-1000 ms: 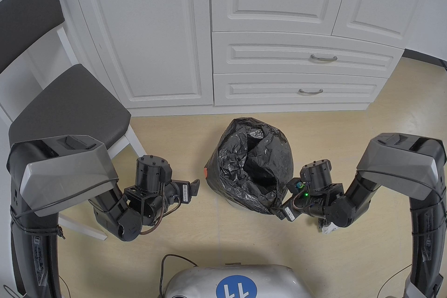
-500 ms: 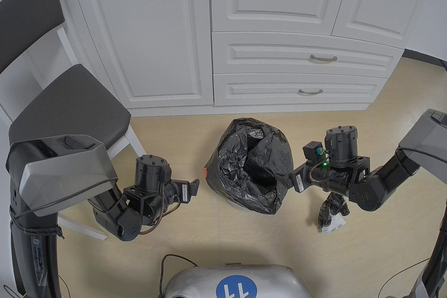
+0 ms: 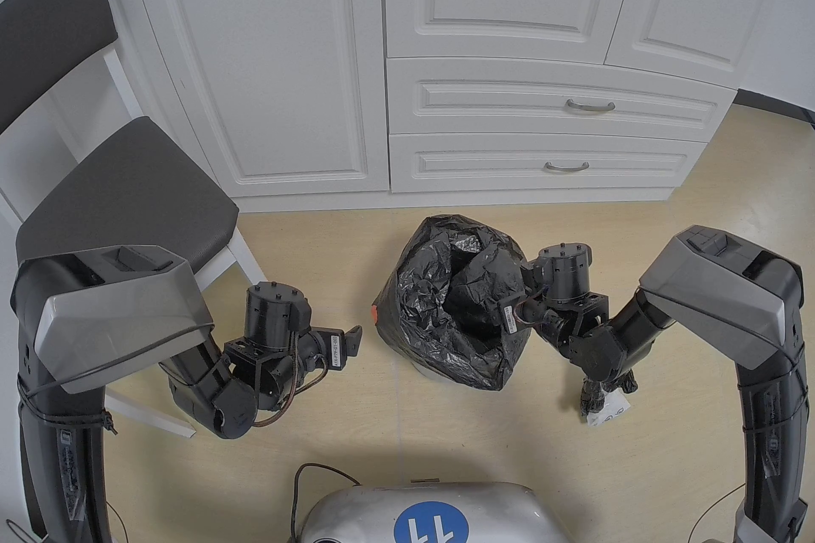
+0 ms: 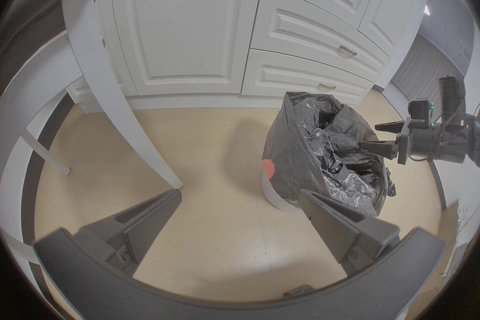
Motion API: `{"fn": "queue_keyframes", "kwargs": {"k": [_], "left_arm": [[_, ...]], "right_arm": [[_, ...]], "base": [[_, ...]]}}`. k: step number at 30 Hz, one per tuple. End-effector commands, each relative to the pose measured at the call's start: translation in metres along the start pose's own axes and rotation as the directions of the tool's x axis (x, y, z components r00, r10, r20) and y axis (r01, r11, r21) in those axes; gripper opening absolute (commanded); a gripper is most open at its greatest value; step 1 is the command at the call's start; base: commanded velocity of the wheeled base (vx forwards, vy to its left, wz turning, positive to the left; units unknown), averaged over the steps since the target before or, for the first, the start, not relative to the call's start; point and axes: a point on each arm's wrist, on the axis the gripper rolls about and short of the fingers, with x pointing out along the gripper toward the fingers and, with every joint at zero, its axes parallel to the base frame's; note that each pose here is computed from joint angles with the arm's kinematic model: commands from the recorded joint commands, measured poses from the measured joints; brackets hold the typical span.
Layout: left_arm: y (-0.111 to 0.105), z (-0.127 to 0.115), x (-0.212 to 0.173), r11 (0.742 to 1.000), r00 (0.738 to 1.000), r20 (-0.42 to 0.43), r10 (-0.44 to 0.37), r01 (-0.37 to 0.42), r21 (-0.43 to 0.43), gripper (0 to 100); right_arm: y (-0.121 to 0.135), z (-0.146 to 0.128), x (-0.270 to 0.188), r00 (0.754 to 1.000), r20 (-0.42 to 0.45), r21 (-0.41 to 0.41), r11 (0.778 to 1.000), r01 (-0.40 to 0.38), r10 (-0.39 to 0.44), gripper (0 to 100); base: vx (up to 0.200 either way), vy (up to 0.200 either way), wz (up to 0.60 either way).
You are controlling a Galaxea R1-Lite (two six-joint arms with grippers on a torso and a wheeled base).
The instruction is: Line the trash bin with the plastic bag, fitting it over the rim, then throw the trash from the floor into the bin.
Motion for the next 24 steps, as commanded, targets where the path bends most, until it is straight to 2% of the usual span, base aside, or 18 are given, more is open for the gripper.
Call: {"fn": "queue_keyframes", "kwargs": {"k": [1, 6, 10, 19, 24], "left_arm": [[0.001, 0.000, 0.000, 1.000, 1.000, 0.000, 0.002, -0.002, -0.001, 100], [0.001, 0.000, 0.000, 1.000, 1.000, 0.001, 0.001, -0.001, -0.001, 100], [0.001, 0.000, 0.000, 1.000, 1.000, 0.001, 0.003, -0.003, -0.002, 100], [0.001, 0.001, 0.001, 1.000, 1.000, 0.018, 0.001, -0.001, -0.006, 100], [0.002, 0.001, 0.000, 1.000, 1.000, 0.016, 0.001, -0.001, -0.006, 100]], "right_arm": [[-0.009, -0.005, 0.010, 0.999, -0.003, 0.007, 0.999, 0.032, -0.032, 100], [-0.034, 0.005, 0.008, 0.997, 0.012, 0.026, 0.996, 0.081, -0.081, 100], [-0.050, 0.006, 0.007, 0.994, 0.007, 0.005, 0.994, 0.112, -0.112, 100], [-0.067, 0.014, 0.004, 0.989, 0.019, 0.013, 0.989, 0.144, -0.144, 100], [-0.078, 0.007, 0.009, 0.987, -0.024, 0.009, 0.987, 0.162, -0.162, 100]], "base": [[0.000, 0.000, 0.00], [0.000, 0.000, 0.00], [0.000, 0.000, 0.00], [0.000, 0.000, 0.00], [0.000, 0.000, 0.00]]}}
